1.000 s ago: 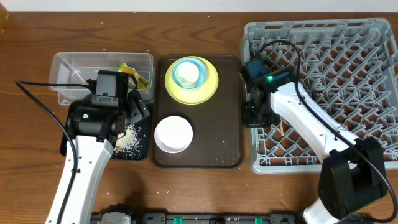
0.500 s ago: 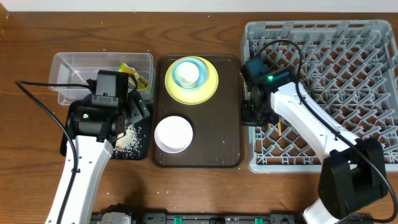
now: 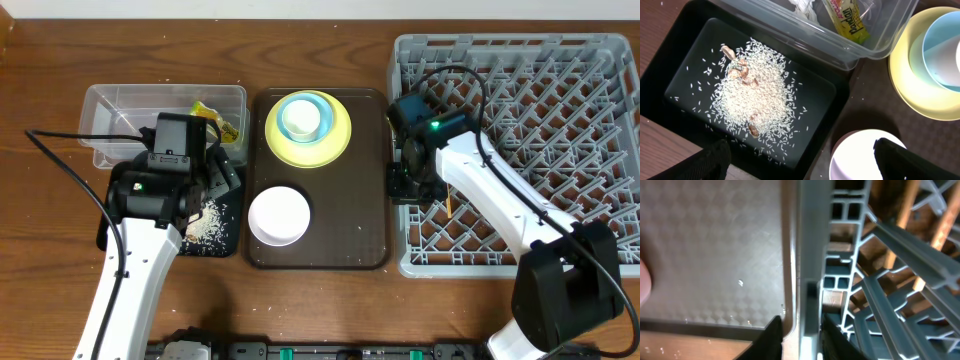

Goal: Sort waste into correct bins and load items into the dishwasher rack
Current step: 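Move the right gripper left to the white plate on the brown tray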

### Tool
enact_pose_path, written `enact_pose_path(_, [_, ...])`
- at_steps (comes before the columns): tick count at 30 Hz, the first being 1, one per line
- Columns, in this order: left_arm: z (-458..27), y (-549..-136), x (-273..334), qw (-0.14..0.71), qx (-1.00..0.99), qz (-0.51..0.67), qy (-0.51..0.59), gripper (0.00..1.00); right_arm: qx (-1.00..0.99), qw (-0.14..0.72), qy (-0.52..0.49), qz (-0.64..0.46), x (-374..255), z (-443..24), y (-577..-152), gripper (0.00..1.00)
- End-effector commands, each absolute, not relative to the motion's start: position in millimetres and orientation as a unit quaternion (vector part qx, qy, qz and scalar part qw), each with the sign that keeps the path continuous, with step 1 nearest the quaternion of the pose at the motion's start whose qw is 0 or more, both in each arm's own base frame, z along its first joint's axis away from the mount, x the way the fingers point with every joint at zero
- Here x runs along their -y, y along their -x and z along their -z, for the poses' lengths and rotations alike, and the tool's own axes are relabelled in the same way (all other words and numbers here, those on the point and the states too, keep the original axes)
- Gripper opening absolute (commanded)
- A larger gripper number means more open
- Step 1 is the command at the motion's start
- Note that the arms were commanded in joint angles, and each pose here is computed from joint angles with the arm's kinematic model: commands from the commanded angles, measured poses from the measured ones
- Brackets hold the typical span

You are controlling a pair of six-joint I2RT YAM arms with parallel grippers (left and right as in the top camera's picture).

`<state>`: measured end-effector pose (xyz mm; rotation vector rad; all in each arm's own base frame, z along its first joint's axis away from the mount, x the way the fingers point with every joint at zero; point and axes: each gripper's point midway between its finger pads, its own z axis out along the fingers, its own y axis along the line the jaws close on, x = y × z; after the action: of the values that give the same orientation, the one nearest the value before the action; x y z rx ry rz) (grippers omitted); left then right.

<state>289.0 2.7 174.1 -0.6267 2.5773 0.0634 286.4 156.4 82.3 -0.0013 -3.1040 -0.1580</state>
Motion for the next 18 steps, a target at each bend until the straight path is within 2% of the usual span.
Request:
enact_pose_path(1, [-177, -290, -6, 0.246, -0.939, -0.029, 0.237, 0.94, 0.996, -0.022, -0.052, 0.065, -158, -107, -307, 0.3])
enact_pose_path(8, [-177, -290, -6, 0.246, -0.939, -0.029, 0.237, 0.94, 0.984, -0.092, -0.102, 0.114, -187, -157, -336, 0.29])
enact_pose_path(12, [-177, -290, -6, 0.246, -0.939, -0.029, 0.237, 0.94, 0.962, -0.108, -0.166, 0.19, -235, -171, -330, 0.28])
enact_pose_path(18, [-177, -290, -7, 0.246, -0.939, -0.029, 0.237, 0.94, 0.935, -0.145, -0.256, 0.199, -286, -172, -315, 0.31])
